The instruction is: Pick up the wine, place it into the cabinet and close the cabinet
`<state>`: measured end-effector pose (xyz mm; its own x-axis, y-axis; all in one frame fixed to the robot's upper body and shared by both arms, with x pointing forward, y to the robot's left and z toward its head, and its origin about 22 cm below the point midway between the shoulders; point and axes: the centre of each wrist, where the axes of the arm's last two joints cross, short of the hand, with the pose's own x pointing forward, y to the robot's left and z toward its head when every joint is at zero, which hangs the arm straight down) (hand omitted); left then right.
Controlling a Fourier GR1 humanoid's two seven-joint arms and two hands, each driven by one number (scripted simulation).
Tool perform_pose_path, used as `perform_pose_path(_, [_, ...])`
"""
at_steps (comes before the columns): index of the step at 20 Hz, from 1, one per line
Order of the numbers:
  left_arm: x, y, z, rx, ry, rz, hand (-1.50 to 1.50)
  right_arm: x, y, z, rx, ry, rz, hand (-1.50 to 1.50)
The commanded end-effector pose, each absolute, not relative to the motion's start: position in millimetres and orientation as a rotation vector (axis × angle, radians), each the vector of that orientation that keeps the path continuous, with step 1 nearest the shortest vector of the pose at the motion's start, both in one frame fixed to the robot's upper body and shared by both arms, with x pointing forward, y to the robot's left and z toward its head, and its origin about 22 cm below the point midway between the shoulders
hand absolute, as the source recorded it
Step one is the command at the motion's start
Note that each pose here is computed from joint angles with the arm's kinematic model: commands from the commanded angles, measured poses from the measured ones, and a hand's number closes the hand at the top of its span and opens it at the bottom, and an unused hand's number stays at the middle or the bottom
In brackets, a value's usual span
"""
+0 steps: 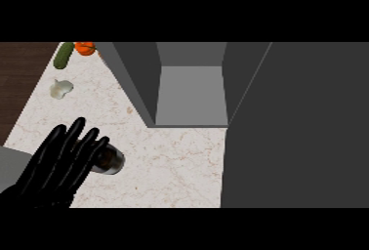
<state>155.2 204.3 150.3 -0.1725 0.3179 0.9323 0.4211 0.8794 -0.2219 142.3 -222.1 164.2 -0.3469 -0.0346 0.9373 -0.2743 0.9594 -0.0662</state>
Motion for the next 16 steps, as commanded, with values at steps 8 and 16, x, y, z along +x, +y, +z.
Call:
perform_pose_path(8, [127,213,183,-0.536,-1.806,-0.023,-1.50,137,-215,185,0.216,-1.924,0.238,-1.50])
perform_pose_path(16, [124,228,191,-0.452,-1.796,-0.013,-1.50,124,-216,197,0.212,-1.928,0.234,-1.50])
